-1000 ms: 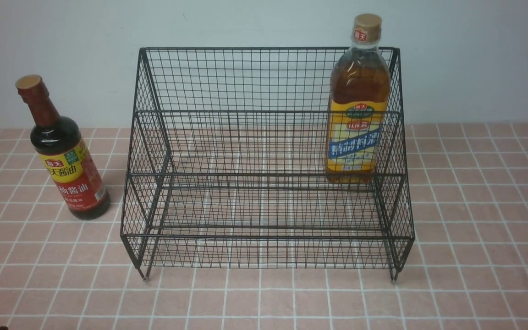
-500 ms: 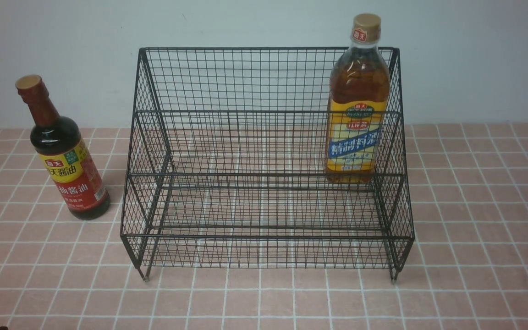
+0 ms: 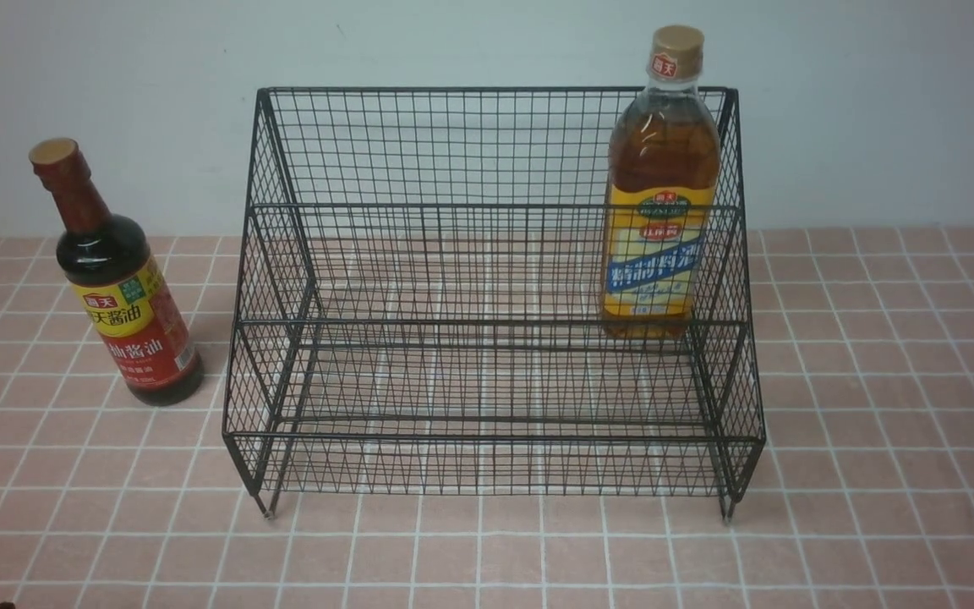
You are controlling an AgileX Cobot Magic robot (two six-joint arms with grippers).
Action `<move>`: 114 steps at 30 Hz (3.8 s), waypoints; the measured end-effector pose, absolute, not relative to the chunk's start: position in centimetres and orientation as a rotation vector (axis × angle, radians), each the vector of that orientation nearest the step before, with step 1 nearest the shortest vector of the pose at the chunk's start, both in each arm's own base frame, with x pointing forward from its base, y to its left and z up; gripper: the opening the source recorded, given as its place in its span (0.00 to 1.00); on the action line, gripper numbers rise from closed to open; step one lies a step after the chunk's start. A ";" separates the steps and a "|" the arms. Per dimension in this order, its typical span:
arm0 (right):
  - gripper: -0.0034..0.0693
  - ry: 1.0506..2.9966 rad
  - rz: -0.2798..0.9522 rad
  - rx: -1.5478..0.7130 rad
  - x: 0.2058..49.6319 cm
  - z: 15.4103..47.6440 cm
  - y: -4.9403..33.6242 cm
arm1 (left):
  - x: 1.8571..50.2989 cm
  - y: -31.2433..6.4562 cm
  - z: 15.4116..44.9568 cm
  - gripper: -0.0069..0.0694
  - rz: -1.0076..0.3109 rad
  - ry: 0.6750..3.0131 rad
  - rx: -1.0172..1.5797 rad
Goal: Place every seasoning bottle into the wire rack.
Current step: Use the left arm to grab the condiment bottle closest to it
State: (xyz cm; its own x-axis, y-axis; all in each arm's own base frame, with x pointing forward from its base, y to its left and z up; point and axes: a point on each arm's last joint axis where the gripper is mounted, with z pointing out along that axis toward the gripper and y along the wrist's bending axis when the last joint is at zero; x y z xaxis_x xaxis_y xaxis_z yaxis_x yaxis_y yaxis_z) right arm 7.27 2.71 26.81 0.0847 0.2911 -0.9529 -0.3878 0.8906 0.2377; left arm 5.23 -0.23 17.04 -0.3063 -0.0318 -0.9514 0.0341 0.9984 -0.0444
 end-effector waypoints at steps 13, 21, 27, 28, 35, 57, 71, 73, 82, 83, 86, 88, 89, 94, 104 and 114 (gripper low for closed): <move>0.03 1.393 0.422 -0.173 7.2 26.7 2.8 | 5.2 -0.2 17.0 0.08 -0.065 1.881 0.002; 0.03 1.551 0.248 -0.278 6.5 24.9 2.3 | 5.2 -0.2 17.0 0.08 -0.065 1.881 0.002; 0.03 1.727 0.045 -0.161 5.6 23.2 0.7 | 5.2 -0.2 17.0 0.08 -0.065 1.881 0.001; 0.03 1.731 0.039 -0.158 5.5 23.1 0.7 | 5.2 -0.2 17.0 0.08 -0.065 1.881 0.001; 0.03 1.776 -0.042 -0.085 4.7 21.3 0.1 | 5.2 -0.2 17.0 0.08 -0.065 1.881 0.001; 0.03 1.780 -0.069 -0.055 5.4 18.2 -0.1 | 5.2 -0.2 17.0 0.08 -0.065 1.882 0.001; 0.03 1.780 -0.069 -0.055 5.4 18.2 -0.1 | 5.2 -0.2 17.0 0.08 -0.065 1.882 0.001; 0.03 1.780 -0.069 -0.055 5.4 18.2 -0.1 | 5.2 -0.2 17.0 0.08 -0.065 1.882 0.001; 0.03 1.780 -0.069 -0.055 5.4 18.2 -0.1 | 5.2 0.0 17.0 0.08 0.056 1.878 0.108; 0.03 1.780 -0.069 -0.055 5.4 18.2 -0.1 | 5.2 0.1 17.0 0.08 0.063 1.877 0.112; 0.03 1.780 -0.069 -0.055 5.4 18.2 -0.1 | 5.3 0.1 17.1 0.08 0.078 1.867 0.123; 0.03 1.780 -0.069 -0.055 5.4 18.2 -0.1 | 5.4 0.0 17.5 0.08 0.052 1.821 0.109; 0.03 1.780 -0.069 -0.055 5.4 18.2 -0.1 | 5.5 -0.1 17.9 0.08 0.008 1.773 0.076; 0.03 1.780 -0.069 -0.055 5.4 18.2 -0.1 | 5.7 -0.4 19.7 0.08 -0.144 1.582 -0.053; 0.03 1.780 -0.069 -0.055 5.4 18.2 -0.1 | 4.7 0.2 24.0 0.08 -0.140 1.094 -0.092; 0.03 1.780 -0.069 -0.055 5.4 18.1 -0.1 | 10.3 0.3 31.9 0.08 -0.068 1.185 -0.096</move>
